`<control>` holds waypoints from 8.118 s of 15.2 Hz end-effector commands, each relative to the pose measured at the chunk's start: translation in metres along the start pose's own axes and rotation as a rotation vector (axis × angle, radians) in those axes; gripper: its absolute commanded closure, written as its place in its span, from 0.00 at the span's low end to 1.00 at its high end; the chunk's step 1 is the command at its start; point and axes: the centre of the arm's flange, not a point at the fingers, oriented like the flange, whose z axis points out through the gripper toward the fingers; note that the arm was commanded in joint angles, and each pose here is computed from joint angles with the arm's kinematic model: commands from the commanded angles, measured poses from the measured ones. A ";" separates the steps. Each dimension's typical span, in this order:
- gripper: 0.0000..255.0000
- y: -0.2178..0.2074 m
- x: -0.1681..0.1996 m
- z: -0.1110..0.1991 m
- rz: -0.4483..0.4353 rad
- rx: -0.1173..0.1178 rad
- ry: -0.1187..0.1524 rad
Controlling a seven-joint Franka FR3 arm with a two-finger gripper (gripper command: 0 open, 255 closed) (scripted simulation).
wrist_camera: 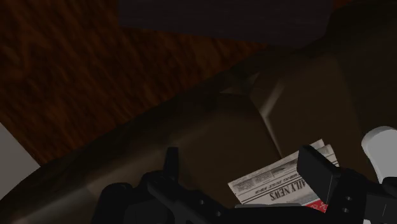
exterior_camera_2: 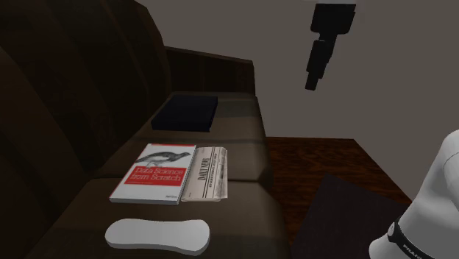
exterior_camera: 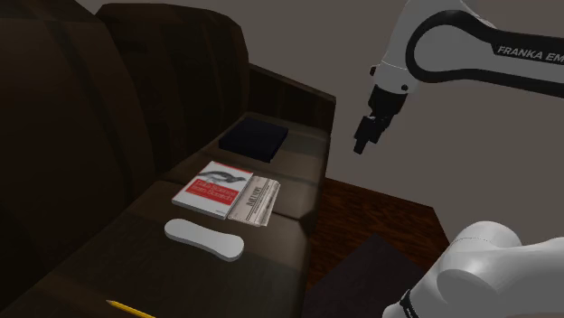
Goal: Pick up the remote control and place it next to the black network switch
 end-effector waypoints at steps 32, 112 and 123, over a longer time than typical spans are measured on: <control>0.00 -0.321 0.167 0.180 -0.405 0.034 -0.017; 1.00 -0.042 0.248 0.150 -0.475 0.040 -0.020; 1.00 0.072 0.268 0.166 -0.475 0.040 -0.020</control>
